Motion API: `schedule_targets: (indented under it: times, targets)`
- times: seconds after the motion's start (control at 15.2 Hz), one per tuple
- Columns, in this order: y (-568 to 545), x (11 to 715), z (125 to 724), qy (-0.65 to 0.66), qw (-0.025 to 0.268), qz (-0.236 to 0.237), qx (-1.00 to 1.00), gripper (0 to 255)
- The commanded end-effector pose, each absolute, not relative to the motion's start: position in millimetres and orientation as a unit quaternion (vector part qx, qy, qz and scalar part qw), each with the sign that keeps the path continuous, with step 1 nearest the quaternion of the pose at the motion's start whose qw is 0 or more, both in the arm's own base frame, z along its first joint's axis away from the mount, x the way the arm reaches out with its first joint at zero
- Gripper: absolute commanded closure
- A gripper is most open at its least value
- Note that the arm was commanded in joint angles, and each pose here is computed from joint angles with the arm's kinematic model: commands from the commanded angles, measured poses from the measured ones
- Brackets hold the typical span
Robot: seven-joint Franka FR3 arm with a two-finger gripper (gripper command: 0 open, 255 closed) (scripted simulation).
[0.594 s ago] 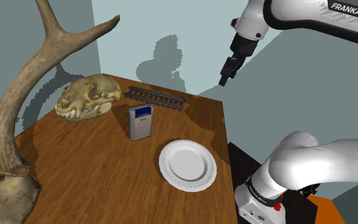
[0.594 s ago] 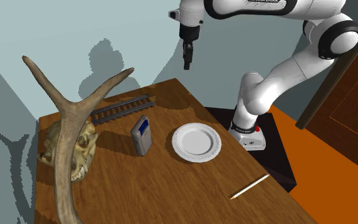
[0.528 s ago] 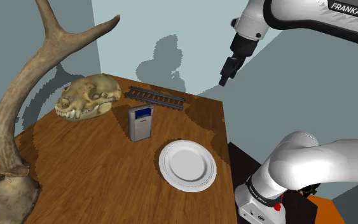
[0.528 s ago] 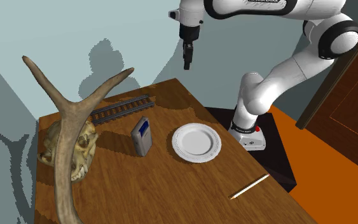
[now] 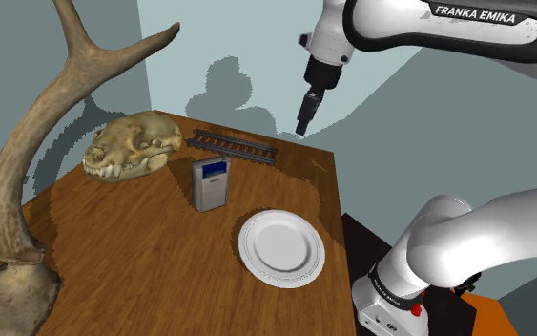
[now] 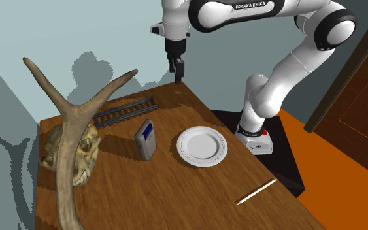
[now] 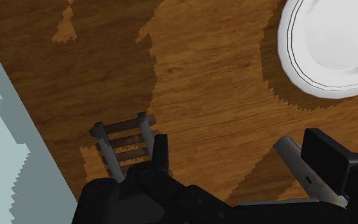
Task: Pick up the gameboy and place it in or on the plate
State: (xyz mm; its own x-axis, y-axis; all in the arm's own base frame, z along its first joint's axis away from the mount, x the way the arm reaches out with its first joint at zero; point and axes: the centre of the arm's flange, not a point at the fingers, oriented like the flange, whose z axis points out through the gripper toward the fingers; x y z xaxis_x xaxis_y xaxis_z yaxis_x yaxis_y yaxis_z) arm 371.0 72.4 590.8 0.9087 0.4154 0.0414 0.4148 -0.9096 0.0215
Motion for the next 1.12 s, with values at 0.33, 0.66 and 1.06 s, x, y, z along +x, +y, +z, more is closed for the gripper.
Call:
schedule_targets:
  times: [0.33,0.66,1.06]
  targets:
    - [150,418,560,0.343,0.001,0.009,0.939,0]
    - [211,437,538,0.432,-0.002,-0.001,0.902,0]
    - [258,443,510,0.497,-0.005,-0.008,0.868,0]
